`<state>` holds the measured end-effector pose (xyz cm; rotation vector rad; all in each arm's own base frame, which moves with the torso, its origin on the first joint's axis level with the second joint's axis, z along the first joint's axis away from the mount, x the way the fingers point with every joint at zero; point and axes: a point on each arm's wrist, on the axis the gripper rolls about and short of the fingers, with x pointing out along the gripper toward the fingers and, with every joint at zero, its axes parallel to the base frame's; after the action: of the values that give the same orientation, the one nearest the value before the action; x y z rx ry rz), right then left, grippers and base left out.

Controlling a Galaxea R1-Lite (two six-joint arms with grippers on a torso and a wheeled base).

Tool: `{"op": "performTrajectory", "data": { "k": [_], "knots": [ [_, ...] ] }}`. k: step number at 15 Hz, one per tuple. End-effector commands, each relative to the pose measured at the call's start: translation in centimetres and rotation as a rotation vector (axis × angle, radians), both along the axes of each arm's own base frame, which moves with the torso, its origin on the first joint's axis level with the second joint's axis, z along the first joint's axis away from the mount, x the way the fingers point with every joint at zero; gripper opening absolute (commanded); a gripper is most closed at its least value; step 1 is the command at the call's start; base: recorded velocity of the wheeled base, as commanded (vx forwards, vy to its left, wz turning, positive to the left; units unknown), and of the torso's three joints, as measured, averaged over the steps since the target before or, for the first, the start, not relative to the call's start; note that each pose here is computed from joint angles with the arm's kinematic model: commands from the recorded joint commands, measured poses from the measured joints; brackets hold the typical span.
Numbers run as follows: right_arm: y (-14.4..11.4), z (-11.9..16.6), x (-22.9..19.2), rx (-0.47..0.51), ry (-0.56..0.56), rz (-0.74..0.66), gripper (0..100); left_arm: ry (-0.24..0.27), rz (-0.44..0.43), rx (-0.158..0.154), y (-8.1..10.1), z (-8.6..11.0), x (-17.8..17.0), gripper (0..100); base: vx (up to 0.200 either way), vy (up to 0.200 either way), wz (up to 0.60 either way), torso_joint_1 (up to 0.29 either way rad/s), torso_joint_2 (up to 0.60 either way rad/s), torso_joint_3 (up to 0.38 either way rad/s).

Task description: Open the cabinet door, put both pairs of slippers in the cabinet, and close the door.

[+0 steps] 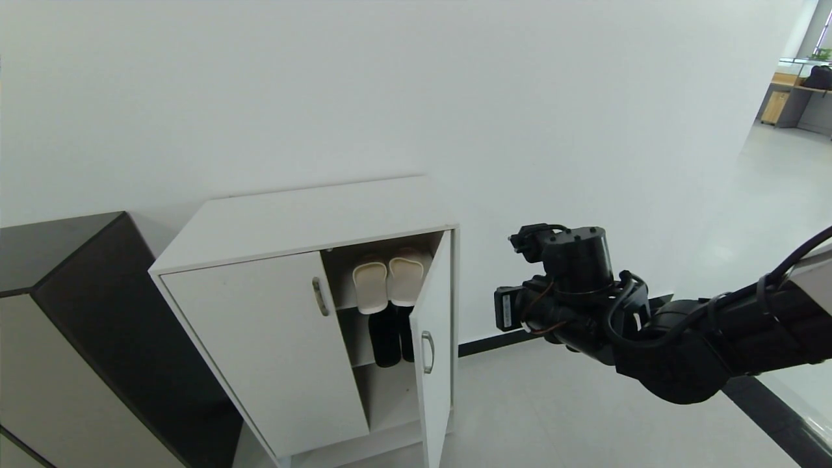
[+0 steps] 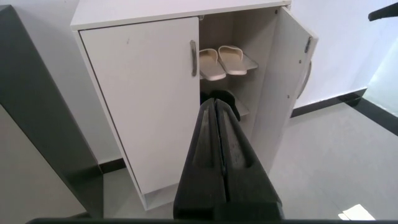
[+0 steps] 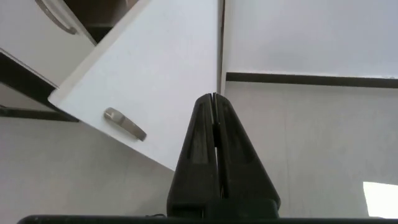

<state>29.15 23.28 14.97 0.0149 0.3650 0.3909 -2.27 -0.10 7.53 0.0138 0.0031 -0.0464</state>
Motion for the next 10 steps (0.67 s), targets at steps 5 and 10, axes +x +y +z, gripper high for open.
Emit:
{"op": "performTrajectory", "data": {
  "k": [5,10],
  "knots": [
    [0.16,-0.03,-0.20,-0.013,-0.015,0.034,0,0.000,0.000,0.000,0.00,0.00,0.00,0,0.000,0.000,0.00,0.000,0.00,0.000],
    [0.40,-0.19,-0.36,-0.016,-0.011,0.043,0,0.000,0.000,0.000,0.00,0.00,0.00,0,0.000,0.000,0.48,-0.002,0.00,0.005]
  ]
}}
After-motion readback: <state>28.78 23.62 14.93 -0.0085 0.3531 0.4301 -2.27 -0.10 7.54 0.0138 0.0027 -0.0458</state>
